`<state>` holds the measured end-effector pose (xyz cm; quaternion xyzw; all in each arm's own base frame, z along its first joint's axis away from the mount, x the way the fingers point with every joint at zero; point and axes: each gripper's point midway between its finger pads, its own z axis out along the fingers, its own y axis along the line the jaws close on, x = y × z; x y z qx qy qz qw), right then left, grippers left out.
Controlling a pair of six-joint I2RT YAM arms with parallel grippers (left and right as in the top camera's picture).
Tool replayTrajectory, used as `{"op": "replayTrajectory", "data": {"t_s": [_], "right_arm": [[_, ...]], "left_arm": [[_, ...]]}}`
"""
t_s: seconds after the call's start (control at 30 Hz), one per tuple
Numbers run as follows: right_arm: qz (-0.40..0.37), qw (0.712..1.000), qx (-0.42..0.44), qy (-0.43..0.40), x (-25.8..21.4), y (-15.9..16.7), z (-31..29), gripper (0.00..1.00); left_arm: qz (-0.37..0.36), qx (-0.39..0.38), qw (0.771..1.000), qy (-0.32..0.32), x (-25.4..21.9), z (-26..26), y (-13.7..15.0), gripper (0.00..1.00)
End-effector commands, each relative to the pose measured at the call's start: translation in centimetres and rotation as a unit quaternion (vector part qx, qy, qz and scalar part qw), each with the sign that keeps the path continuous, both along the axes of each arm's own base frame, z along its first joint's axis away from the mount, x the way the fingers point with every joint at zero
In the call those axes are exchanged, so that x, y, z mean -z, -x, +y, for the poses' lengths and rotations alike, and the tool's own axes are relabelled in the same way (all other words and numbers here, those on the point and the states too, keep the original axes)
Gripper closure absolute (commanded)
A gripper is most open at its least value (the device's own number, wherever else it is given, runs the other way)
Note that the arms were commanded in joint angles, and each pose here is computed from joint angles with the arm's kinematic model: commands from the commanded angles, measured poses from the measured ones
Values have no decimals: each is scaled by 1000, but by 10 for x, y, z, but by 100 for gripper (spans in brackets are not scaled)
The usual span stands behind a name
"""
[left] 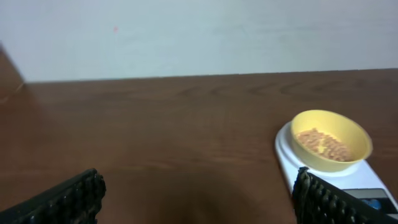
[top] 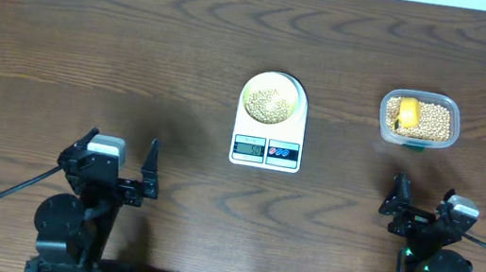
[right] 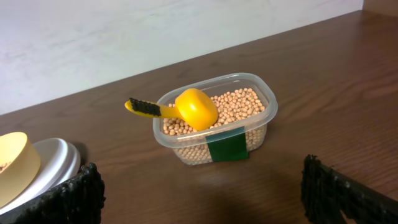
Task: Scoop item into bowl and weigh 50g on scale
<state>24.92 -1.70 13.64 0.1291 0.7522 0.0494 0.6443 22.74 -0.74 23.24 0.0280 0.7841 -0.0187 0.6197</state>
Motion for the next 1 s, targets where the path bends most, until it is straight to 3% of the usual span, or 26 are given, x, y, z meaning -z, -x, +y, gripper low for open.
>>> {"op": "replayTrajectory", "data": {"t_s": [0.0,0.47,0.97], "right_arm": [[0,1000,3,-5,1,0,-1,1],[0,1000,3,-5,1,0,-1,1],[0,1000,3,-5,1,0,-1,1]], "left_arm": [[-8,-24,999,29,7,7,3,2],[-71,-26,997,33,33,9,-1,2],[-59,61,995,45,58,-20,-6,2]]}}
